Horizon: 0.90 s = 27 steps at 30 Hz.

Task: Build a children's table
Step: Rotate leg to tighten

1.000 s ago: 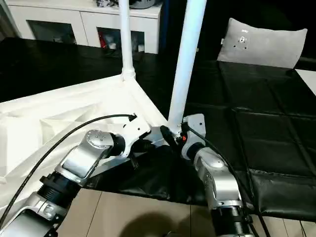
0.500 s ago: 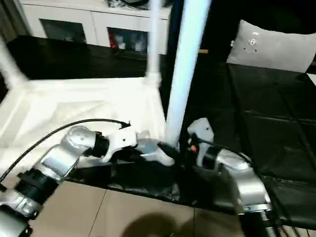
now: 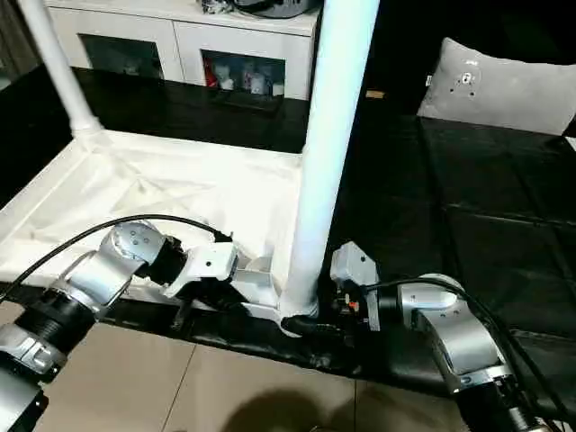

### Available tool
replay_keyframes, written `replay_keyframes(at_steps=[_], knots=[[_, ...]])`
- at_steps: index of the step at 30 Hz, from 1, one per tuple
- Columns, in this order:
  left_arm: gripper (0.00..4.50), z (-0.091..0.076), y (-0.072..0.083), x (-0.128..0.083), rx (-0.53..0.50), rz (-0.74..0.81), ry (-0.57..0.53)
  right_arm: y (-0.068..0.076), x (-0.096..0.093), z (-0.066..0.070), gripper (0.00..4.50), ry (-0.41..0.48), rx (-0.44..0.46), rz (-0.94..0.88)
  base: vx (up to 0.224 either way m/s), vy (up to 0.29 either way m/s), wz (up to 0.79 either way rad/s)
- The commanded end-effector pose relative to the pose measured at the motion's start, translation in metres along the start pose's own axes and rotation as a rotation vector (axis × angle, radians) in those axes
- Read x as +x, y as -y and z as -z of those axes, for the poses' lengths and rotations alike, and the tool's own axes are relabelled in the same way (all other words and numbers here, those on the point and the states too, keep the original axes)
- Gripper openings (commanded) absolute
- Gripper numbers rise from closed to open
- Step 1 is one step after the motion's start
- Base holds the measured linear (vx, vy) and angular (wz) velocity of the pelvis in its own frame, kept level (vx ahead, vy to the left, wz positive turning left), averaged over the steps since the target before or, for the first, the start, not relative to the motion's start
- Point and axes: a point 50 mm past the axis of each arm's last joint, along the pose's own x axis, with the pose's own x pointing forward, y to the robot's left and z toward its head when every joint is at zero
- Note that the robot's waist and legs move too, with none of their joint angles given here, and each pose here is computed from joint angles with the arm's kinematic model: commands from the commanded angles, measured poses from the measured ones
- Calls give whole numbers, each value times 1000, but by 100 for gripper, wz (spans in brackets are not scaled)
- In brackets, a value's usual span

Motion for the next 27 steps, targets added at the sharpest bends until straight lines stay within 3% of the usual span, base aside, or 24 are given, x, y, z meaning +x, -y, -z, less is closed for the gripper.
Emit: replay_keyframes(at_steps=[1,10,17,22,27], knots=[[0,-7,-1,2,57,58,-15,2,-1,-1,364,8,7,-17,0,0,0],[0,-6,-2,1,67,66,-16,1,4,-1,285,12,21,-41,0,0,0],[0,-3,0,1,60,69,-15,-3,8,2,275,22,41,-59,0,0,0],[0,-10,-1,10,-18,-16,83,-11,21,6,275,77,179,17,0,0,0],[0,-18,-3,17,-106,-106,136,-6,35,11,274,82,230,192,0,0,0]])
